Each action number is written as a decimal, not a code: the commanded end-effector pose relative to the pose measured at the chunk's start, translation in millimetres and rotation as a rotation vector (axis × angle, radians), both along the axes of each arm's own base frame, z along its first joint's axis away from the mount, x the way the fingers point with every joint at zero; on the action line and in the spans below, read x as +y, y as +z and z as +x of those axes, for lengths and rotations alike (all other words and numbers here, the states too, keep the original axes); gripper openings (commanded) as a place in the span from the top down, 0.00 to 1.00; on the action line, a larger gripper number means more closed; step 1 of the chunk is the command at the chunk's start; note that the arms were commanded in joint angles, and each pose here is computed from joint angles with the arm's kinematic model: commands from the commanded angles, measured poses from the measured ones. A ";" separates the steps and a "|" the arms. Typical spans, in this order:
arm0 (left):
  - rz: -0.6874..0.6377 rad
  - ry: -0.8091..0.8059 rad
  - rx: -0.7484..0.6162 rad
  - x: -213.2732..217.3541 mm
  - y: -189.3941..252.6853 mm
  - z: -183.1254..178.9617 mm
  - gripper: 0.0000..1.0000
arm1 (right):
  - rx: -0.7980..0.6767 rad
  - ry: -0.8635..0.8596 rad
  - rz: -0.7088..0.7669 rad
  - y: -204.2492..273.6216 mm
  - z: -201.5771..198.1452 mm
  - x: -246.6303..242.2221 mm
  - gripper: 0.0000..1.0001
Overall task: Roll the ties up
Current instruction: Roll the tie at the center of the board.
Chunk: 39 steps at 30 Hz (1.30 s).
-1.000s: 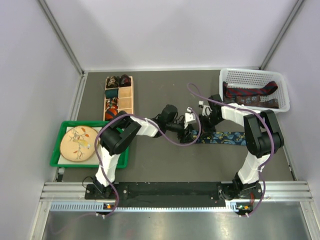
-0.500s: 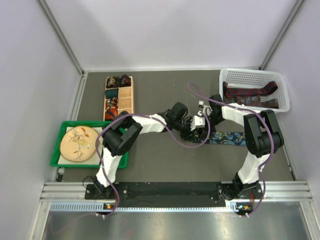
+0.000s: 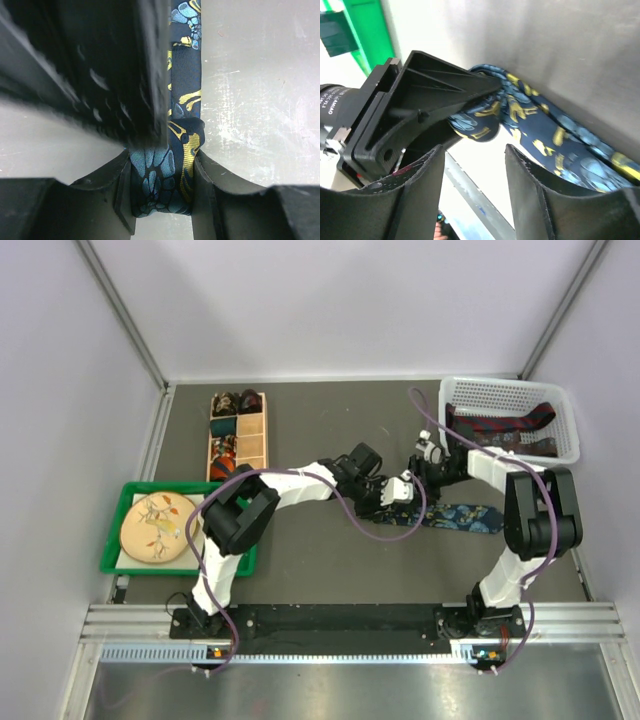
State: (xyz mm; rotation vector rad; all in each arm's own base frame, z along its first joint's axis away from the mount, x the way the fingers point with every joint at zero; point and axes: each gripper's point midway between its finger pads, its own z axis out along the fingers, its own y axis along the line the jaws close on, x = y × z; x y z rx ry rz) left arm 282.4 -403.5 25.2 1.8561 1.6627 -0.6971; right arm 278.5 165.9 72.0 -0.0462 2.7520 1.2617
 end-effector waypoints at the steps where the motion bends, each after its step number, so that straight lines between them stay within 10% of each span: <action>1: 0.286 0.020 0.087 58.4 -48.6 -25.6 0.70 | -0.054 0.026 0.143 17.1 1.6 27.6 0.48; 15: 0.299 0.019 0.099 55.8 -55.0 -26.8 0.68 | -0.059 0.071 0.003 -21.9 4.0 43.5 0.58; 20: 0.302 0.020 0.106 55.1 -56.0 -27.6 0.67 | -0.048 0.074 -0.001 -27.4 5.8 45.1 0.72; 23: 0.301 0.020 0.107 54.7 -56.1 -27.6 0.64 | -0.036 0.079 -0.011 -31.5 3.4 43.7 1.00; 28: 0.302 0.062 0.120 53.5 -53.6 -23.4 0.45 | -0.027 0.087 -0.095 -42.8 -2.2 31.3 1.00; 39: -0.157 0.118 0.090 25.8 37.8 -5.1 0.18 | -0.055 0.064 -0.290 -55.7 -2.6 -1.0 1.00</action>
